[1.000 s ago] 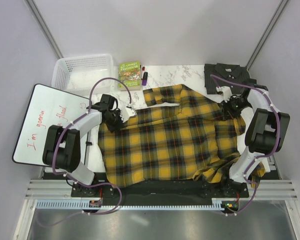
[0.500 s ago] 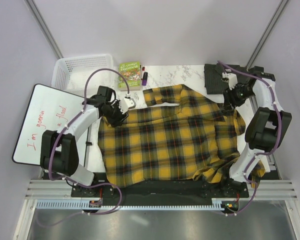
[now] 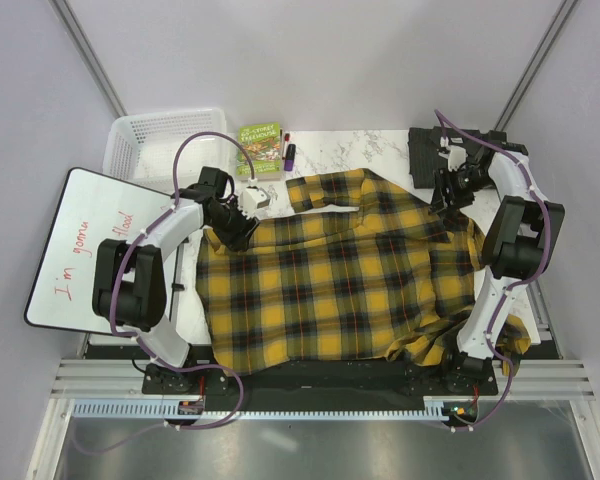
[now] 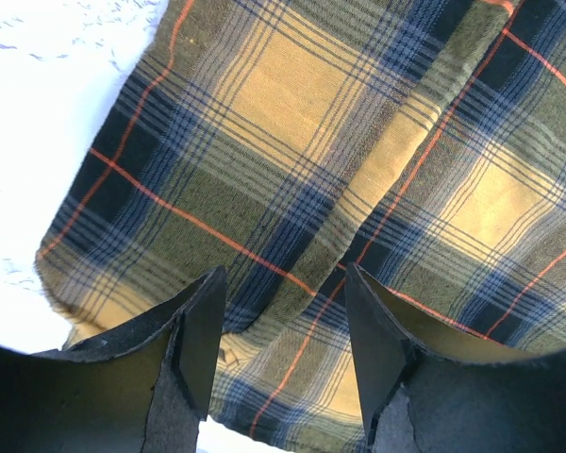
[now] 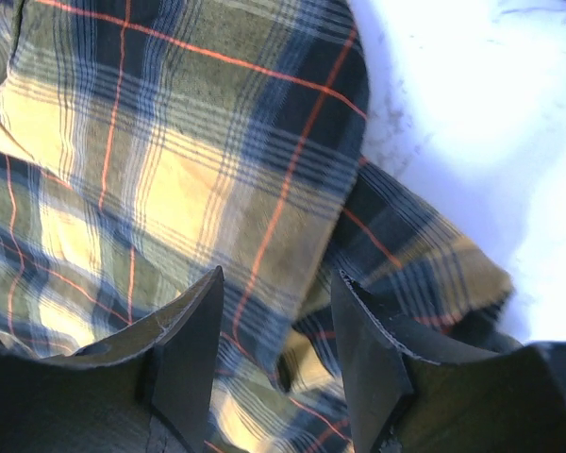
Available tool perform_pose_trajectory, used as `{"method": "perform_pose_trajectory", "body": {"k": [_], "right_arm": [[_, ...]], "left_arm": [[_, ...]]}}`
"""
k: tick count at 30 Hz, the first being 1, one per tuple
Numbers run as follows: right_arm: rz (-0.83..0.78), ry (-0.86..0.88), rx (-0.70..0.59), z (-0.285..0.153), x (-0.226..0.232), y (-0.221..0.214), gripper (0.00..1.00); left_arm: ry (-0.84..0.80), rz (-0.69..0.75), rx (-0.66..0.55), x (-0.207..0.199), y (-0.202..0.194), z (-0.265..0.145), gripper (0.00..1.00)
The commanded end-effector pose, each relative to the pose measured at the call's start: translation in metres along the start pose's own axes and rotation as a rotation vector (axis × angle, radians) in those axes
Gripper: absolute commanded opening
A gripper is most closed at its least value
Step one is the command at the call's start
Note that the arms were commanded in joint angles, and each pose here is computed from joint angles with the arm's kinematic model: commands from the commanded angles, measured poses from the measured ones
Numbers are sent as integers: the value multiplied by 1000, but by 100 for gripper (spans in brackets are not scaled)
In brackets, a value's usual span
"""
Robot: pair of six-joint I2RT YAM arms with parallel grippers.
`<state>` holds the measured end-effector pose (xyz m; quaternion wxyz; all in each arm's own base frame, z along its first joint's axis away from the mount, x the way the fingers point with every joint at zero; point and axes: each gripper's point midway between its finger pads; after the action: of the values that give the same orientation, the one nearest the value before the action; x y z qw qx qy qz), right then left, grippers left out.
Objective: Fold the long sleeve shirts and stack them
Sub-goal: Fold the shirt
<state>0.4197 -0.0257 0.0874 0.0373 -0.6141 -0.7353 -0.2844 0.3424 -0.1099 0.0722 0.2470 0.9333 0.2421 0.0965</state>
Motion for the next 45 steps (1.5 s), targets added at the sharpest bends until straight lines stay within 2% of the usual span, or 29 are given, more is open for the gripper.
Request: {"method": "perform_pose_trajectory", "body": {"k": [1,6,8,9,11,12,14,15,17,18,20,22,26,30,34,41,45], "right_arm": [[52,-9,-5,10,-2,9,56],[89,13,22,22,-3,2,56],[99,31,36,27,-2,-1,53],[98,34,35,27,-2,-1,43],[95,50,39,24,2,-1,31],[91,61,34,22,5,0,20],[64,76,33,12,13,1,13],[49,73,26,6,15,2,4],[15,77,41,0,20,-4,0],[-6,64,38,-7,21,-5,0],[-42,55,54,-10,22,-14,0],[-60,40,67,-13,22,-21,0],[-74,42,74,-11,21,-24,0],[-76,41,74,-9,18,-21,0],[-87,28,82,-8,14,-21,0],[-89,30,82,-8,14,-21,0],[-86,35,90,-6,14,-23,0]], "left_arm": [[-11,-49,-48,3,16,-1,60],[-7,-62,-31,7,11,9,60],[-9,-62,-36,7,12,12,60],[-18,-65,-31,7,11,15,58],[-26,-66,-32,6,11,17,53],[-26,-67,-35,6,11,16,49],[-41,-64,-34,1,9,16,43],[-43,-56,-36,-1,9,13,38],[-47,-46,-26,-6,3,11,33],[-52,-48,-19,-9,1,8,26],[-26,-61,-38,-9,3,-3,23],[44,-99,-64,5,7,-17,29],[132,-339,-108,29,4,-40,44],[183,-479,-114,42,-13,-47,57],[140,-559,-91,39,-26,-37,61],[72,-607,-66,39,-29,-15,62],[27,-599,-105,40,-18,-12,62]]}}
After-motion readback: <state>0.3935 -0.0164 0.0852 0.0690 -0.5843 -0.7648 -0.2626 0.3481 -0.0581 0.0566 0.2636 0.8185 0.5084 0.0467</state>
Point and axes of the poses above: each gripper's point midway between its finger pads, its own z axis out along the fingers, its own x axis along the line the jaws close on, y = z × x, and after that the axes turned 7 degrees about z, right-handed
